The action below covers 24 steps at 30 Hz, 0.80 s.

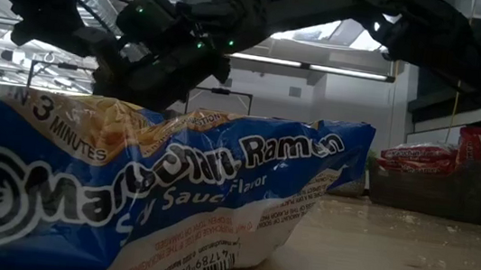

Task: Sort Maruchan noodles
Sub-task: Put the blue noodle pack into the left transparent bin

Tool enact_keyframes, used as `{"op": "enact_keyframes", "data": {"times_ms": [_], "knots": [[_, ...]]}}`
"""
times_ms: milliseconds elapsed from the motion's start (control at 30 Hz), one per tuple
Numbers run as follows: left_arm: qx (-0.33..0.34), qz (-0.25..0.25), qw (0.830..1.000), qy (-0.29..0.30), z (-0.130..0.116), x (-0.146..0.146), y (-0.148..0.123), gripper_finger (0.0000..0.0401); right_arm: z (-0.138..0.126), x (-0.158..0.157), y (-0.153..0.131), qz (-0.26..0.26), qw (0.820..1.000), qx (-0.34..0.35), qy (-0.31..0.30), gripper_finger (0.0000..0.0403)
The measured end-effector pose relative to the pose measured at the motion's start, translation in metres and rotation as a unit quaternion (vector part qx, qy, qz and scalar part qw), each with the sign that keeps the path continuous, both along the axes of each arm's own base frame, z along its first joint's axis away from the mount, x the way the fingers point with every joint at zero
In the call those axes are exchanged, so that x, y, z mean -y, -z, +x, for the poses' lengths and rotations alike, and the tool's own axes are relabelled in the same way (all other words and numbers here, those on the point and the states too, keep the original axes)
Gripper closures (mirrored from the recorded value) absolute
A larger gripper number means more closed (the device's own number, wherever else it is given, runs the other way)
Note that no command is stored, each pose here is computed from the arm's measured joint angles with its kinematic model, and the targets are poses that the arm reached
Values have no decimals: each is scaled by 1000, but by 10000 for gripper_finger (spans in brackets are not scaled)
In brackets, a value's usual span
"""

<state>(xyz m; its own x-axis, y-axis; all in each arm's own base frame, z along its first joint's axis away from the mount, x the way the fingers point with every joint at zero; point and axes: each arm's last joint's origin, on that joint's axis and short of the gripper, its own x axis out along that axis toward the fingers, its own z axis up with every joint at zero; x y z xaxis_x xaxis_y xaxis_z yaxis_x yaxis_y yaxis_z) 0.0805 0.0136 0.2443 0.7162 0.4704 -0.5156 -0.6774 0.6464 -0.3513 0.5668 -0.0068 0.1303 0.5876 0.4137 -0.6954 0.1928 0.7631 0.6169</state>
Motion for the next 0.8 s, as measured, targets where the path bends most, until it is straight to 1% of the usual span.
{"op": "enact_keyframes", "data": {"times_ms": [67, 200, 333, 467, 533, 600, 700, 800], "knots": [[1, 1, 1000, -1, 0, 0, 0, 274, -2, 6, -10, 4, 1000, 5, -1, 396], [0, -1, 1000, -3, 0, 0, 0, 274, -9, 23, -34, 3, 1000, 4, 7, 395], [0, -3, 1000, 1, 0, 0, 0, 274, -23, 39, -68, -15, 1000, 6, 2, 398], [-2, -4, 1000, 3, 0, 0, 0, 274, -39, 66, -94, -47, 999, -3, 24, 400], [-2, -4, 1000, 3, 0, 0, 0, 274, -48, 80, -108, -69, 997, -5, 40, 400], [-2, -4, 1000, 3, 0, 0, 0, 274, -55, 99, -120, -91, 993, 3, 69, 400], [-2, -3, 1000, 2, 0, 0, 0, 274, -62, 127, -129, -104, 988, 16, 112, 400], [-3, -3, 1000, 1, 0, 0, 1, 274, -63, 153, -136, -114, 978, 48, 170, 401]]}}
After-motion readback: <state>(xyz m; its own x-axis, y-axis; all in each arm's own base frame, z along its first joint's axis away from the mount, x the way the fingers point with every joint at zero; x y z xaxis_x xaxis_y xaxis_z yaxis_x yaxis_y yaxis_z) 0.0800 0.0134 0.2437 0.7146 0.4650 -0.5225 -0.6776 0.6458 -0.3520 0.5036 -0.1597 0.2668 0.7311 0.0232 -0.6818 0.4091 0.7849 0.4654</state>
